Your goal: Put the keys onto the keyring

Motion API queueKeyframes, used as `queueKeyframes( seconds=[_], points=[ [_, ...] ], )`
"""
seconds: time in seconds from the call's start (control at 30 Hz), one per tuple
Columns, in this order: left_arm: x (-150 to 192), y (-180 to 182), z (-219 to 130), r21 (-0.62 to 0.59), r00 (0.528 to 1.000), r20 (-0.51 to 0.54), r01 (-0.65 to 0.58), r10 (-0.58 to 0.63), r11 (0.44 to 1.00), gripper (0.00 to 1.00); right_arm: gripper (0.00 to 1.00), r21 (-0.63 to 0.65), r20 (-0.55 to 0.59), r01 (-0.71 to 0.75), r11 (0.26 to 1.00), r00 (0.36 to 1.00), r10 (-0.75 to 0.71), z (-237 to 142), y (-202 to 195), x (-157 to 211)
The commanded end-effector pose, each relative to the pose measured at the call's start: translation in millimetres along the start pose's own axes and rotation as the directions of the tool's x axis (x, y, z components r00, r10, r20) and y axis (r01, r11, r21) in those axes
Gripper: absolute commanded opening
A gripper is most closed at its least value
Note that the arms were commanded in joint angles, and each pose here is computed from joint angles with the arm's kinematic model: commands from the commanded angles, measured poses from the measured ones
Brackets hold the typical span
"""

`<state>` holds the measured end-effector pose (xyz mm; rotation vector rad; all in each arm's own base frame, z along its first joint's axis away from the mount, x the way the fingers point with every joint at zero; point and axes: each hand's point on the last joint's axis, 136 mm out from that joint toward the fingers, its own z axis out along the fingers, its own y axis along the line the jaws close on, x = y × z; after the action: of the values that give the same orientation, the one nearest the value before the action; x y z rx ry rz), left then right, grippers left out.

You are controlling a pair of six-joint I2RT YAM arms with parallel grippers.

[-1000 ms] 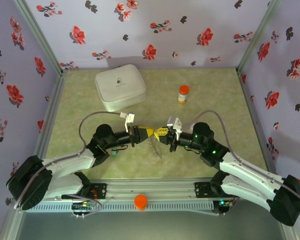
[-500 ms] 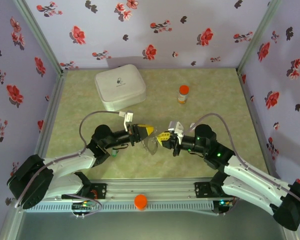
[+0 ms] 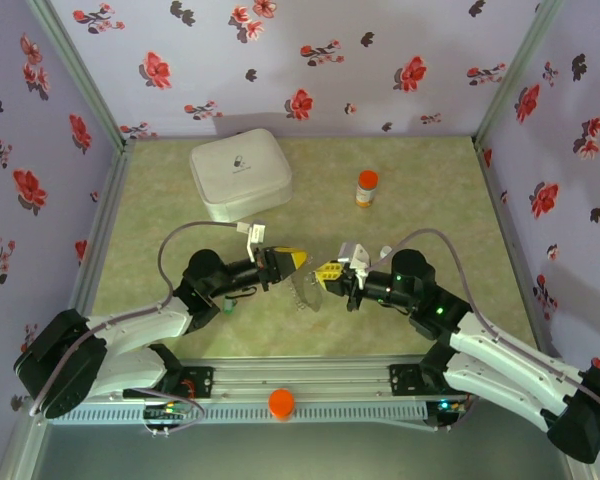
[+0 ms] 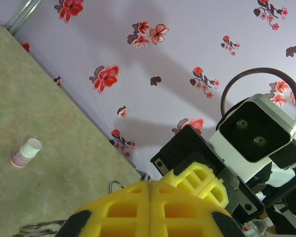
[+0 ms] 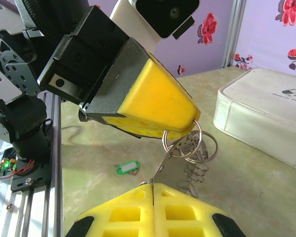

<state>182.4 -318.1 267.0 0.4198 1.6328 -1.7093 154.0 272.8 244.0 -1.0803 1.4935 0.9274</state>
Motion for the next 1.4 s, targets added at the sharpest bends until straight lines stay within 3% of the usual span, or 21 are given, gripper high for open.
queueKeyframes(
  seconds=[0.0, 0.47, 0.8, 0.93, 1.03, 1.37],
  points=[
    [-16, -21, -1, 0.069, 0.996, 0.059, -0.078, 0.074, 0.995, 0.00, 0.00, -0.034, 0.029, 0.009, 0.999, 1.000, -0.008, -1, 5, -14],
    [-24, 3, -7, -0.040, 0.992, 0.103, -0.068, 0.072, 0.997, 0.00, 0.00, -0.162, -0.051, -0.049, 0.986, 0.998, 0.041, -11, 28, -5],
    [-2, 30, -9, -0.138, 0.996, 0.011, -0.080, 0.083, 0.987, 0.00, 0.00, -0.095, -0.033, -0.013, 0.995, 0.999, 0.010, -14, 18, -8],
    [5, 37, -11, -0.157, 0.997, -0.008, -0.079, 0.078, 0.985, 0.00, 0.00, -0.009, -0.015, -0.006, 1.000, 1.000, 0.006, -14, 4, -9],
    [9, 39, -12, -0.166, 0.996, -0.018, -0.085, 0.083, 0.982, 0.00, 0.00, 0.045, -0.043, -0.013, 0.999, 0.999, 0.015, -13, -6, 0],
    [10, 39, -13, -0.177, 0.995, -0.023, -0.098, 0.095, 0.979, 0.00, 0.00, 0.031, -0.144, -0.071, 0.997, 0.987, 0.075, -7, -5, 18]
  ],
)
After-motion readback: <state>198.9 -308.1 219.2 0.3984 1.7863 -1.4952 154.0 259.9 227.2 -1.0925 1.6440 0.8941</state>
